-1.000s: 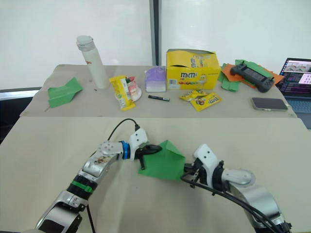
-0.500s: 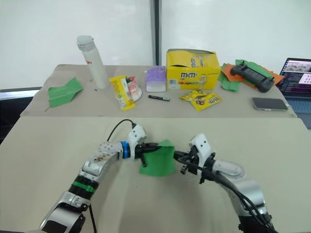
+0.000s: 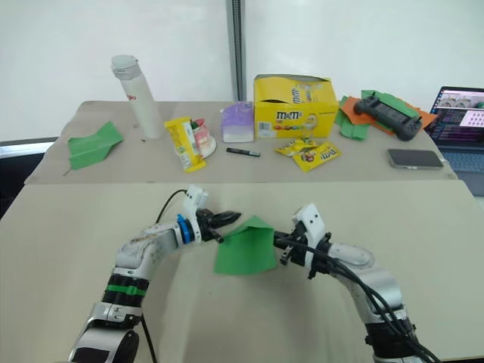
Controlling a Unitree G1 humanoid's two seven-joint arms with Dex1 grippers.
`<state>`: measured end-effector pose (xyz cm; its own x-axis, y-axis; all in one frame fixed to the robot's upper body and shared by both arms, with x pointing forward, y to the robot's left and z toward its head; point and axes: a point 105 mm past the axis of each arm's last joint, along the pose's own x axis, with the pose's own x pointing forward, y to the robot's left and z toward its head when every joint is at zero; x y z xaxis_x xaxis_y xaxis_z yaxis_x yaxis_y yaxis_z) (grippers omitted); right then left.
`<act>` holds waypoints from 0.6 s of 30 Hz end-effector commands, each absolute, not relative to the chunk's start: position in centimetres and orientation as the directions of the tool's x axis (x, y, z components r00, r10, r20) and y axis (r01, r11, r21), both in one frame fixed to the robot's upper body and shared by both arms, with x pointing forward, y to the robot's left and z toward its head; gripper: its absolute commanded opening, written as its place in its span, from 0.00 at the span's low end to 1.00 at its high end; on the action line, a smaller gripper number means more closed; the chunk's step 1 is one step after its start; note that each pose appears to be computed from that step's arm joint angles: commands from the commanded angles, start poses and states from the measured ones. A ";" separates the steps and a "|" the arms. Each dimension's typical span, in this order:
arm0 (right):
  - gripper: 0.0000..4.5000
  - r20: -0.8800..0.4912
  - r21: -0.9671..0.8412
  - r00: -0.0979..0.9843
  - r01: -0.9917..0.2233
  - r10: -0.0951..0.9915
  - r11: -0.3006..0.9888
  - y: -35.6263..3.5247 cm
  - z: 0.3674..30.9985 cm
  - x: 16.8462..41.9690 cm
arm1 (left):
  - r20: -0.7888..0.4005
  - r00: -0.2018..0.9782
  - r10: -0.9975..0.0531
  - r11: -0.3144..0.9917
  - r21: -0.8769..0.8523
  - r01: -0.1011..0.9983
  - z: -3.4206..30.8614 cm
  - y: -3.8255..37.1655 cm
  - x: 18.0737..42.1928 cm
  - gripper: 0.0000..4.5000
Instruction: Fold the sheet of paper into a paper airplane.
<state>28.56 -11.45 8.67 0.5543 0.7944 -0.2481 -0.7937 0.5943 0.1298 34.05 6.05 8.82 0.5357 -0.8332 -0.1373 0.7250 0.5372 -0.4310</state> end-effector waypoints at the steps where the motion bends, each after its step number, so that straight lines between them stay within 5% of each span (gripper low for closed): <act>1: 0.00 -0.200 0.089 0.556 -0.810 0.807 0.580 -11.3 10.0 28.8 | -0.096 0.503 -0.859 0.494 -0.411 0.766 10.5 5.1 33.7 0.00; 18: 0.00 -0.128 0.124 0.542 -0.822 0.830 0.556 -9.2 10.9 29.4 | -0.262 0.361 -0.895 0.438 -0.362 0.823 7.3 4.5 31.0 0.00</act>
<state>29.19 -9.62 9.73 0.5445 0.8209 -0.1721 -0.8076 0.5685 0.1569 31.40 4.80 6.99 0.3760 -0.8868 -0.2687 0.8098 0.4554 -0.3700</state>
